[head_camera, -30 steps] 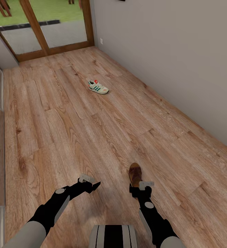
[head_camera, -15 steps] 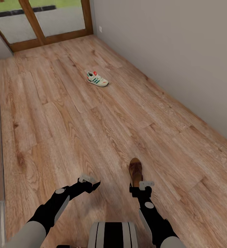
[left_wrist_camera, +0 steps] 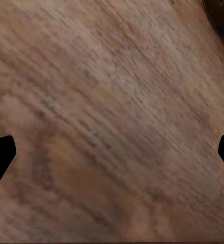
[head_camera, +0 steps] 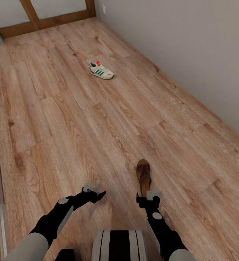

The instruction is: Pick up the two gym shoes and the two sandals from the corridor floor and place them onto the hallstand (shoe rack) in the corridor, making sure they are on the rack and not on the floor. Arrange them so the two gym shoes are next to each other and the two sandals are next to each other.

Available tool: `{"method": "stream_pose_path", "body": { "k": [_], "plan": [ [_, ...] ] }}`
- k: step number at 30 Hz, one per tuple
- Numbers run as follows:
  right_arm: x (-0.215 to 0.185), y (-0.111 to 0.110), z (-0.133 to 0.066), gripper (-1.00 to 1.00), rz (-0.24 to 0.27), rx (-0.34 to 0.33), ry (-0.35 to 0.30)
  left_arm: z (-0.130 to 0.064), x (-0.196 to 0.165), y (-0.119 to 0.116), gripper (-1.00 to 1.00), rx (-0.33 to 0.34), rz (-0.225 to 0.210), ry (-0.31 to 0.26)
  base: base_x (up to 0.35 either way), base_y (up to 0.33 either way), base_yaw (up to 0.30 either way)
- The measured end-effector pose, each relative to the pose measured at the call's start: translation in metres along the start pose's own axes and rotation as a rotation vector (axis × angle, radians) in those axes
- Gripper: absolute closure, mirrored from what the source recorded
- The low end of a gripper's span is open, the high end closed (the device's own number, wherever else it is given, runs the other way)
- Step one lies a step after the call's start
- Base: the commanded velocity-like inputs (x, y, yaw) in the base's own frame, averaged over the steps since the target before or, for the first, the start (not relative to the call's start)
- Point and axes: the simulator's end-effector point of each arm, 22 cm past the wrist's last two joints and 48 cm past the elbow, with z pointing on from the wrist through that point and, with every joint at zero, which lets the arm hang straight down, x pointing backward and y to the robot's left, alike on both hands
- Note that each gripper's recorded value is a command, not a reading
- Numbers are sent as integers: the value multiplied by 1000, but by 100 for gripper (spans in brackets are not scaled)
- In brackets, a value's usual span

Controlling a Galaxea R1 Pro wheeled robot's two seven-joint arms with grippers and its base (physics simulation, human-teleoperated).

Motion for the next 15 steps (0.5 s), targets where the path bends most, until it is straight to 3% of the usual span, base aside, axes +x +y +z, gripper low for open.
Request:
{"method": "stream_pose_path", "body": {
  "k": [15],
  "plan": [
    [37, 1, 11, -100, -2, 0, 64, 13, 36, 4, -100, 8, -33, 53, 0, 0, 0]
  ]
}}
